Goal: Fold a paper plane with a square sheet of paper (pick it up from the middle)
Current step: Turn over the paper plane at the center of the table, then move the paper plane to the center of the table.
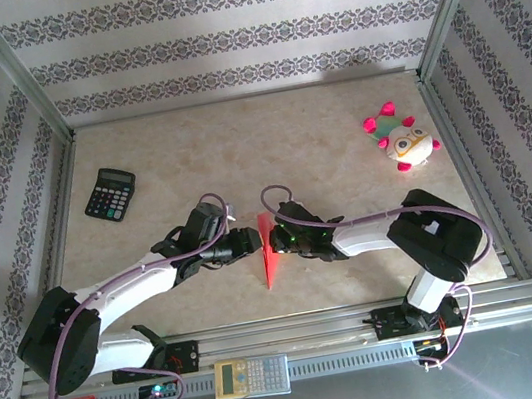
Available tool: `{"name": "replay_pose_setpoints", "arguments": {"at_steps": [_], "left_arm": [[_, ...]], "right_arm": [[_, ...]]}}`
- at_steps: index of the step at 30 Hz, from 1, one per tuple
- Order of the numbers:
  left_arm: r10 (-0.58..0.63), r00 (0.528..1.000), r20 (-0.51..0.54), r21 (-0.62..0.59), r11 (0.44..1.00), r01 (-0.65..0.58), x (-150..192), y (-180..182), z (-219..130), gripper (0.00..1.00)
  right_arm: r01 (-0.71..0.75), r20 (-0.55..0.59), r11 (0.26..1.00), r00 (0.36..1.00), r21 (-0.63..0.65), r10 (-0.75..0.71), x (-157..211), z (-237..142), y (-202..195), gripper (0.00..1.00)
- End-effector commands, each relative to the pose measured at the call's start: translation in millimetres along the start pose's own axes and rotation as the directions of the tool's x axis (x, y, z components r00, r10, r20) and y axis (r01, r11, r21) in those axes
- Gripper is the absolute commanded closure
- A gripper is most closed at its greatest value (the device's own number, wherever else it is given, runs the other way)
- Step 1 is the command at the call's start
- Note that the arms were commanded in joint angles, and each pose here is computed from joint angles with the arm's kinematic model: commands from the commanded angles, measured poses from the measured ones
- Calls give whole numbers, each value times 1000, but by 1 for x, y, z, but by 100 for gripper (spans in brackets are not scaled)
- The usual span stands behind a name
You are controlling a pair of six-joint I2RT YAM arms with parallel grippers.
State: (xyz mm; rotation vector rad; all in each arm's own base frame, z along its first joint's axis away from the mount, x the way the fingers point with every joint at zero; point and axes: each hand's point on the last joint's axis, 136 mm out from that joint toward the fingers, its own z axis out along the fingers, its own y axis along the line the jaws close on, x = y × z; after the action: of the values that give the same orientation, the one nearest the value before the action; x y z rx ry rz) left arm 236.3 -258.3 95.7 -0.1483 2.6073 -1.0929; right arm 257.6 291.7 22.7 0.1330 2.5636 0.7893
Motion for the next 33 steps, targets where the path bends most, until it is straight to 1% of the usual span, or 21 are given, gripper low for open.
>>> {"name": "replay_pose_setpoints", "arguments": {"at_steps": [1,5,7,10,12,18,20,26,30,33], "left_arm": [[24,998,49,31,999,-26,-11,-17,-4,58],[41,998,37,29,999,-42,-15,-21,2,58],[50,998,47,9,999,-51,-20,-21,3,58],[32,997,66,-72,997,-27,-24,-4,2,59],[25,996,81,-89,996,-17,-25,1,1,59],[22,999,46,-122,992,-16,-24,6,10,59],[16,998,54,-147,989,-8,-26,11,11,59],[27,997,78,-180,984,-13,-28,17,5,61],[17,998,55,-191,982,-7,-24,22,11,61],[15,999,38,-183,983,-7,-23,21,17,65]], "right_arm": [[-29,29,996,999,-85,31,-9,-7,17,88],[-40,31,995,999,-97,43,-9,-8,17,85],[-43,30,994,998,-102,47,-9,-8,17,84],[-47,23,994,999,-95,50,-7,-5,15,87],[-51,21,993,998,-102,54,-7,-3,16,88],[-63,20,991,998,-114,66,-6,-2,16,87],[-64,20,992,998,-112,67,-5,-2,15,87],[-67,14,992,998,-106,69,-2,1,12,87],[-70,14,992,997,-109,72,-3,1,12,87],[-71,15,992,997,-107,73,-3,0,10,87]]}}
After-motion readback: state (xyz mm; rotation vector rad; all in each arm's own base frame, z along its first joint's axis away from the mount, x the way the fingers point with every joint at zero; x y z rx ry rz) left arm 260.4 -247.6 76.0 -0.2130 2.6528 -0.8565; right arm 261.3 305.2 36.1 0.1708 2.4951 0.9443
